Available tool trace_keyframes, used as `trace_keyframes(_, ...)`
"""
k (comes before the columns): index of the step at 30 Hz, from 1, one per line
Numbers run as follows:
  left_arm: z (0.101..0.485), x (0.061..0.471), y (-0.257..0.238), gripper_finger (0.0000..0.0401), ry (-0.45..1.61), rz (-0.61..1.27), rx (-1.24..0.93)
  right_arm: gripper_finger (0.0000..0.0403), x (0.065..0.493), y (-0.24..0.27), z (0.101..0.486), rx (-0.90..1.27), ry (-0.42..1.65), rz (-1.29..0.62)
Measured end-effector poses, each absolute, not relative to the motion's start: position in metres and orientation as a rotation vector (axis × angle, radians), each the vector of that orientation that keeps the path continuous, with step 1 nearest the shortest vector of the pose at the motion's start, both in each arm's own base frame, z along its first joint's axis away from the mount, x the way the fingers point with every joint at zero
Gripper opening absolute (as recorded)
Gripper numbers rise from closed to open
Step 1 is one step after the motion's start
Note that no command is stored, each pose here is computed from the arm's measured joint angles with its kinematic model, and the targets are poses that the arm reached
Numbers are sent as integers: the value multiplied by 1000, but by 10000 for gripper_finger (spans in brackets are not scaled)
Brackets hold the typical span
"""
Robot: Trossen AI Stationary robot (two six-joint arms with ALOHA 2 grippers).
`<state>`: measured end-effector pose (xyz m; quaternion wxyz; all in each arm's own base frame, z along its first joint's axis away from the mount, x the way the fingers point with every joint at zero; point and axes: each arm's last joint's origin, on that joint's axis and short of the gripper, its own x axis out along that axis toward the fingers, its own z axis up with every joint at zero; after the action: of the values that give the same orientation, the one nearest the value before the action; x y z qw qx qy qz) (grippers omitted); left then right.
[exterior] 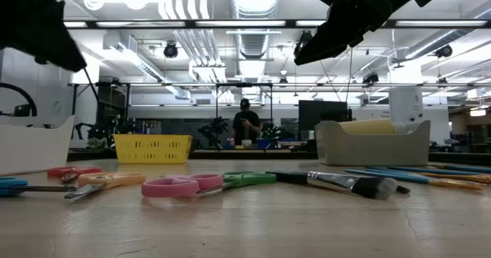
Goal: Pick & Place Paint Supplies
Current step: Put the black eyeshadow brush into the white bin
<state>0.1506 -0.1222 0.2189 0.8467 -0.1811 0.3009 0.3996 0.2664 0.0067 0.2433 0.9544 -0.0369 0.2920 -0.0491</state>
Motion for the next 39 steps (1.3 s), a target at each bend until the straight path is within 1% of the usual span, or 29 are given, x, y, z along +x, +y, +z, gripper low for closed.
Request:
trace_keyframes(11, 240, 181, -120, 92, 559, 583, -111, 270, 266, 7, 243, -75, 593, -100)
trace_keyframes(16, 252, 202, -105, 92, 572, 486, -82, 270, 266, 7, 243, -75, 593, -100)
trace_keyframes(24, 250, 230, -74, 92, 543, 251, -27, 270, 266, 7, 243, -75, 593, -100)
trace_keyframes(28, 247, 234, -65, 92, 579, 126, -35, 270, 266, 7, 243, -75, 593, -100)
trace_keyframes(39, 241, 233, -63, 92, 608, 154, -23, 270, 266, 7, 243, -75, 593, -100)
